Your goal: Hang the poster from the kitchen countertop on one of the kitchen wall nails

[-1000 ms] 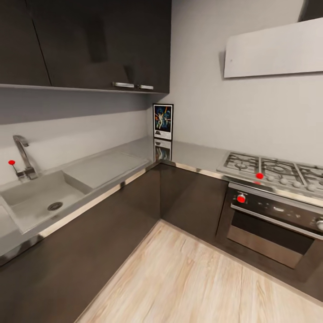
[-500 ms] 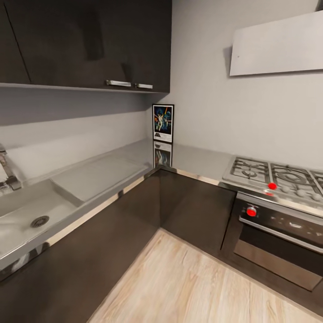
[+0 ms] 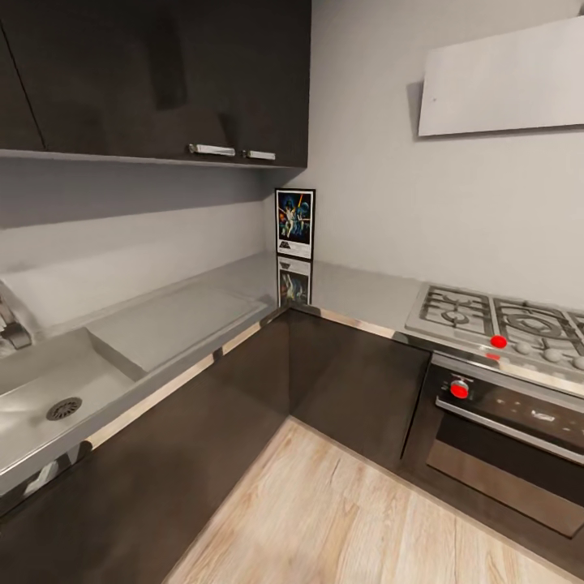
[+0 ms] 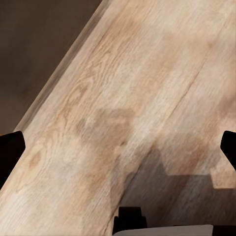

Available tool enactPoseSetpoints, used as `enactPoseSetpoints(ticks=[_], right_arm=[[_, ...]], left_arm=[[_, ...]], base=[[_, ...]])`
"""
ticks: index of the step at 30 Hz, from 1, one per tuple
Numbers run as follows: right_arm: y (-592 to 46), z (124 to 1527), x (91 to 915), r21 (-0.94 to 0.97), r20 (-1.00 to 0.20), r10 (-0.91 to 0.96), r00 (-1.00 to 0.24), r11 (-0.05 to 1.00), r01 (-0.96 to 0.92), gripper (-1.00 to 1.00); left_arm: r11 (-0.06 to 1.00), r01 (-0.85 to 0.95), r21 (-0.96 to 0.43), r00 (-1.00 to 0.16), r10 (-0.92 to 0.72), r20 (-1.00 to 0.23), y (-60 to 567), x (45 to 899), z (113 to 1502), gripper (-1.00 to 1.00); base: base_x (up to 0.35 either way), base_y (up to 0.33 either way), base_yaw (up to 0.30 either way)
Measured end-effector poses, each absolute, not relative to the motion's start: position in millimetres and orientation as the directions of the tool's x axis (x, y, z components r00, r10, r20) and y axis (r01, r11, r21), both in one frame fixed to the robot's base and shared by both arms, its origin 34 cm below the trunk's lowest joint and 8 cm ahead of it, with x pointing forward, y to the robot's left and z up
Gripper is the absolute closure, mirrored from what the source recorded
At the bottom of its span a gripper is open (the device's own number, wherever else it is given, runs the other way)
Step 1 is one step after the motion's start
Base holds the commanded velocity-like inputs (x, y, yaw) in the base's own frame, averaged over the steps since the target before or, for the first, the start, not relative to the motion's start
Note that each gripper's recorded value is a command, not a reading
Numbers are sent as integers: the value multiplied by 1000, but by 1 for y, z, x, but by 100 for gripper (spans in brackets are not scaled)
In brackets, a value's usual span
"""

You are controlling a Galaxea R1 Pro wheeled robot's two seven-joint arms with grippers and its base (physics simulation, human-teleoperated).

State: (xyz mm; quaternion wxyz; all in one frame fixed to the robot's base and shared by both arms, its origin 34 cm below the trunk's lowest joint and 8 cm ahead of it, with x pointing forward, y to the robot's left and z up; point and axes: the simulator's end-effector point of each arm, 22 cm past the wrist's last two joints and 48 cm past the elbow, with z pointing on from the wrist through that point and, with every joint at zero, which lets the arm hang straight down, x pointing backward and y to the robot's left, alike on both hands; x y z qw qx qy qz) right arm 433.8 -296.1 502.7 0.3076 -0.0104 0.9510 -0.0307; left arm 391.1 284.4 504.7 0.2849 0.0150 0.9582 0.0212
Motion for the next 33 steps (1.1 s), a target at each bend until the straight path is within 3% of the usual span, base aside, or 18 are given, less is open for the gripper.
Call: enactPoseSetpoints(ticks=[33], right_arm=[[-296,554,434,-65,-584,-39,-811,998,-1,-100]], left_arm=[[999,16,32,-838,31,-545,270,391,555,-100]], base=[[0,0,0]])
